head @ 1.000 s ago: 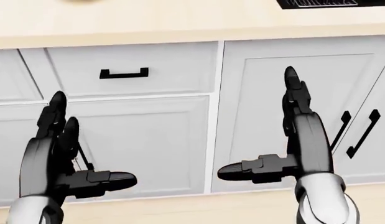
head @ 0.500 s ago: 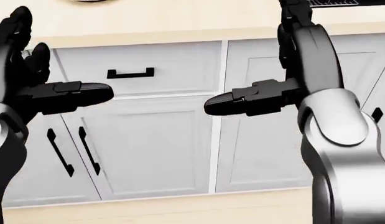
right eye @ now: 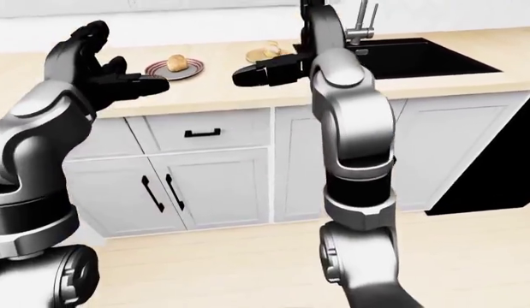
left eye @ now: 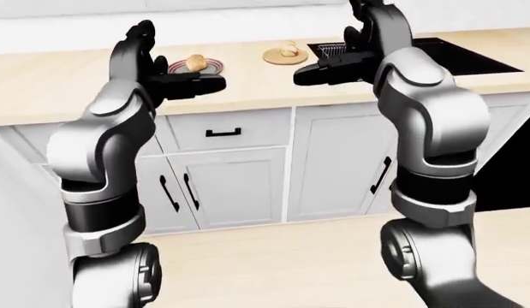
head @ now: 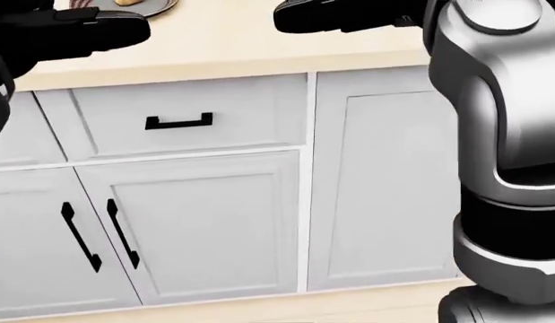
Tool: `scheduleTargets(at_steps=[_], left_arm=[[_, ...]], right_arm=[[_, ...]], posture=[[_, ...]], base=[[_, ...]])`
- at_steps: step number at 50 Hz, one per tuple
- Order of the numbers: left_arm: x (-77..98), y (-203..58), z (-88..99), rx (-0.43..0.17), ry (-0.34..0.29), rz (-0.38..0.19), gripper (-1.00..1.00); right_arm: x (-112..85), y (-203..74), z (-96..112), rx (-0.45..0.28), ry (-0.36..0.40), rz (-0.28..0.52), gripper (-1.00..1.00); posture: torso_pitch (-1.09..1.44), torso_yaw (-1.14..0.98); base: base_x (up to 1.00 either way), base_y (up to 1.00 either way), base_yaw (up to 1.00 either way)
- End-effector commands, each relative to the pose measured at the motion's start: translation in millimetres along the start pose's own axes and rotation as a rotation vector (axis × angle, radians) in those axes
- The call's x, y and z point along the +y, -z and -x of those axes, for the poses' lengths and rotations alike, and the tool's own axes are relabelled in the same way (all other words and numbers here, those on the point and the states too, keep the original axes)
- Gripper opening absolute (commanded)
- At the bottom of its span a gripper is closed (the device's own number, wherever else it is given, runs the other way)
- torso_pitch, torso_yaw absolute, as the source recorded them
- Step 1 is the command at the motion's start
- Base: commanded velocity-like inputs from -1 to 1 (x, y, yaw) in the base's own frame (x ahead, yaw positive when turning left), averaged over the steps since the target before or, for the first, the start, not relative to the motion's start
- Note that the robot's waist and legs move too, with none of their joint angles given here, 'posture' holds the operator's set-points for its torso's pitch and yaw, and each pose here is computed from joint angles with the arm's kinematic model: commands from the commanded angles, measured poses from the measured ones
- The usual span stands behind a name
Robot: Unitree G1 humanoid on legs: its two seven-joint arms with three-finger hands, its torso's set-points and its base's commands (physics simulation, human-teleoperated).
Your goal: Place all breads on the cutting board.
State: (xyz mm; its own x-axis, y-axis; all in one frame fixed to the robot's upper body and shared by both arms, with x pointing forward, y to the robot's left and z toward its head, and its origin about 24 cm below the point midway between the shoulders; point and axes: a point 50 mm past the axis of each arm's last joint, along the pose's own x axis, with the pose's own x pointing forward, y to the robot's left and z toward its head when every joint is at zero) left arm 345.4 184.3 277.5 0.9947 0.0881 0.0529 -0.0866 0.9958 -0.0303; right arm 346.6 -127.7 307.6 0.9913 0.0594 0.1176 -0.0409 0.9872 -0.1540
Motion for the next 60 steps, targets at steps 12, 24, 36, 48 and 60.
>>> scheduleTargets(at_steps=[12,24,36,48,60], left_arm=[[4.8,-34.1,-1.5,-0.109,-0.023,0.005,1.00],[2.6,-35.5,-1.7,-0.109,-0.019,0.006,1.00],[1.2,-36.7,1.1,-0.106,-0.015,0.011,1.00],[0.5,-39.9,-1.1,-0.110,-0.015,0.013,1.00],[0.5,-38.4,-0.6,-0.107,-0.013,0.014,1.00]], right_arm=[[2.9,-23.7,-0.7,-0.082,-0.011,0.004,1.00],[5.8,-21.5,-2.7,-0.076,-0.018,0.007,1.00],[9.6,-18.4,-2.9,-0.072,-0.024,0.005,1.00],[8.9,-20.7,-3.7,-0.072,-0.026,0.014,1.00],[9.0,-17.6,-3.6,-0.067,-0.023,0.011,1.00]], posture=[[0.00,0.00],[0.00,0.00],[0.00,0.00],[0.00,0.00],[0.00,0.00]], base=[[0.24,0.00,0.00],[0.25,0.00,0.00],[0.25,0.00,0.00],[0.25,0.00,0.00],[0.25,0.00,0.00]])
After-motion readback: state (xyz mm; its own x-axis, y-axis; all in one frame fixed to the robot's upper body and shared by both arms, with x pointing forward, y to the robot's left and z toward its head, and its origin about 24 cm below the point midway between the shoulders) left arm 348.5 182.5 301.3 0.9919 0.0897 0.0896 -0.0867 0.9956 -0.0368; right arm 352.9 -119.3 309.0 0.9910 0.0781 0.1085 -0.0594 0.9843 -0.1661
